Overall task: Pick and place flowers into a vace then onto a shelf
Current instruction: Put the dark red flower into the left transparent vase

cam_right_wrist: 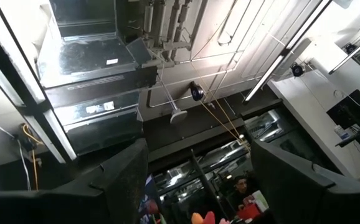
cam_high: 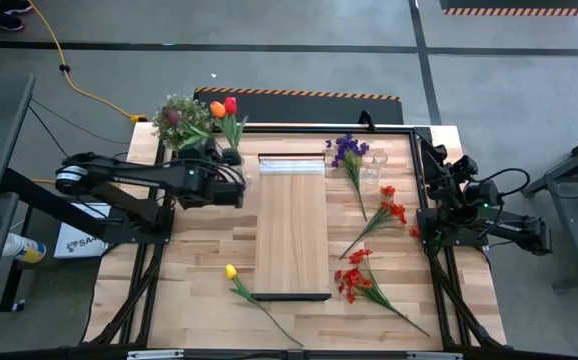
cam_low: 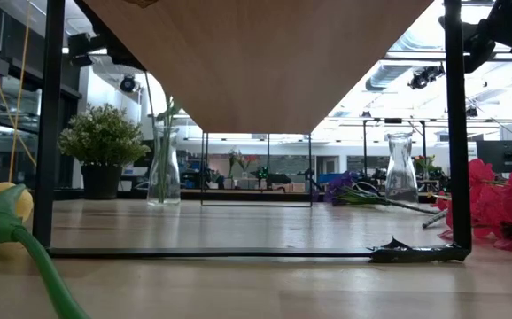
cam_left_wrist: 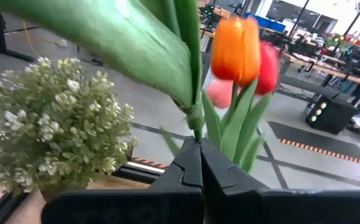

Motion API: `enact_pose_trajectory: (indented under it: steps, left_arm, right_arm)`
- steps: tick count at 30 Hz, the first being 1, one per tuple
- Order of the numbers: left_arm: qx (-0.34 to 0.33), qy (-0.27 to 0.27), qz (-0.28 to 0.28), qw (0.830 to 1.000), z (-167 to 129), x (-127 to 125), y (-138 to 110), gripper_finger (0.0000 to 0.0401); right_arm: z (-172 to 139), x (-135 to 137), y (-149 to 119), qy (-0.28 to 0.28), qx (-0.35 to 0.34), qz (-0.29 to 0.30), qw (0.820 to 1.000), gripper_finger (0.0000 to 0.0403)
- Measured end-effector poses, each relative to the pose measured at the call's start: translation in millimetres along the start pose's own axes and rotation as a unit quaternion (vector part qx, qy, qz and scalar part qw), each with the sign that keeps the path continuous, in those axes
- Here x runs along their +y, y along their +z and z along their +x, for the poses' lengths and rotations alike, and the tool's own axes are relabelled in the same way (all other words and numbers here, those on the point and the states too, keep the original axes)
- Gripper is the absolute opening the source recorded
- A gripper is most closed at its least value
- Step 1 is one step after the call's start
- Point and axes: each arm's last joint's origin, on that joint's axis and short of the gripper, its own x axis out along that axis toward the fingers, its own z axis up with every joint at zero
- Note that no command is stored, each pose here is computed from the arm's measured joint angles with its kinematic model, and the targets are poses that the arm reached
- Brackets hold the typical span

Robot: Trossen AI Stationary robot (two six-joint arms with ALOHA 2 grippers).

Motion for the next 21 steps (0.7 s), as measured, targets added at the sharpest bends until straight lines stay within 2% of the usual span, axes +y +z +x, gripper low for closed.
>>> enact_pose_trajectory:
  steps: [12, 15, 21]
  left_arm:
    - [0.011, -0.017, -0.041, 0.999, -5.3, 15.8, 38.0, 0.0018]
    - [0.028, -0.027, -0.041, 0.998, -6.3, 12.1, 42.5, 0.0018]
    - [0.043, -0.054, -0.006, 0.998, -5.8, -5.9, 43.4, 0.0018]
  right_arm:
    - [0.0, -0.2, 0.1, -0.004, -0.002, 0.000, 1.000, 0.0272]
    - [0.0, -0.7, 0.3, -0.012, -0.005, 0.000, 1.000, 0.0272]
    - [0.0, -1.2, 0.5, -0.021, -0.008, -0.001, 1.000, 0.0272]
